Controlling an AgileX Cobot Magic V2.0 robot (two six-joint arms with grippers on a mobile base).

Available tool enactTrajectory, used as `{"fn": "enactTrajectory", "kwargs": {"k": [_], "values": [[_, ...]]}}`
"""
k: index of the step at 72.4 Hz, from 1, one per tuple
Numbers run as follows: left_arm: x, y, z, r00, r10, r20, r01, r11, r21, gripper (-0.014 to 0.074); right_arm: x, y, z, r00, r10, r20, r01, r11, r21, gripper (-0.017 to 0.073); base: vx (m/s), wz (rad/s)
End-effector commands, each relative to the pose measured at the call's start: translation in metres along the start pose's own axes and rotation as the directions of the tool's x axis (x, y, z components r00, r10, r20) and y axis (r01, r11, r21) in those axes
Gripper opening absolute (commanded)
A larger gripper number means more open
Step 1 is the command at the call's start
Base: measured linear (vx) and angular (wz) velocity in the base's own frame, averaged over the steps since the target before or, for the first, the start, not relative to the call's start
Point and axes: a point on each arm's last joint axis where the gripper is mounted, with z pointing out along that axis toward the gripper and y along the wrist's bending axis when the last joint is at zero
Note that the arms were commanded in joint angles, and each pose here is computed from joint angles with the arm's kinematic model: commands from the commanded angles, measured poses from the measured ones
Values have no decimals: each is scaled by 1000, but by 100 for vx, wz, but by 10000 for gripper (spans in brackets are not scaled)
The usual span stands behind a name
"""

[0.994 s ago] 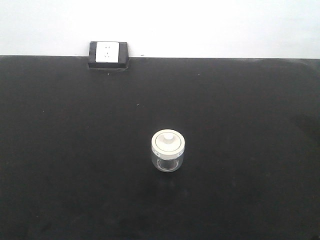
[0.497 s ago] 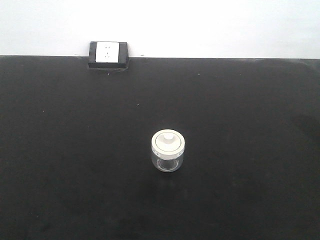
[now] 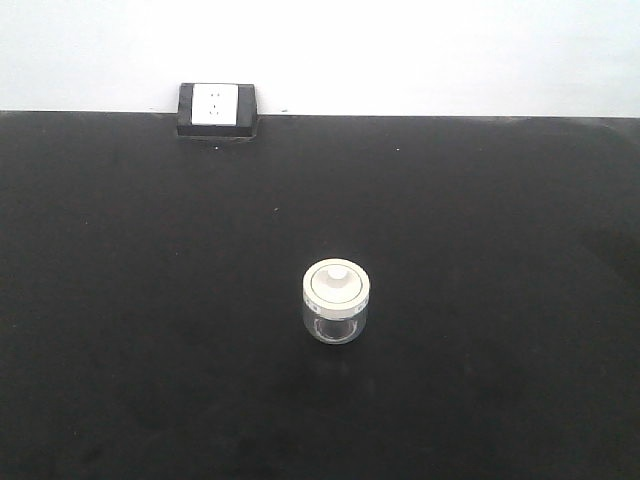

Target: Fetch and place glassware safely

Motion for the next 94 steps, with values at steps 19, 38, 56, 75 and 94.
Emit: {"fn": "enactTrajectory", "kwargs": {"k": [19, 38, 56, 75, 94], "values": [[-14, -2, -1, 997, -13, 78, 12, 1000, 17, -7, -1, 0, -1, 998, -14, 63, 13, 1000, 7, -8, 0, 0], [-14, -2, -1, 997, -13, 78, 12, 1000, 17, -7, -1, 0, -1, 998, -14, 63, 13, 1000, 7, -8, 0, 0], [-14, -2, -1, 997, -13, 78, 12, 1000, 17, -7, -1, 0, -1, 998, -14, 63, 13, 1000, 7, -8, 0, 0], [-11, -2, 0, 997, -4, 73, 3, 1000, 13, -7, -1, 0, -1, 998, -14, 64, 13, 1000, 7, -8, 0, 0], [-11, 0, 0, 996, 53, 72, -53, 999, -7, -7, -1, 0, -1, 998, -14, 64, 13, 1000, 7, -8, 0, 0]]}}
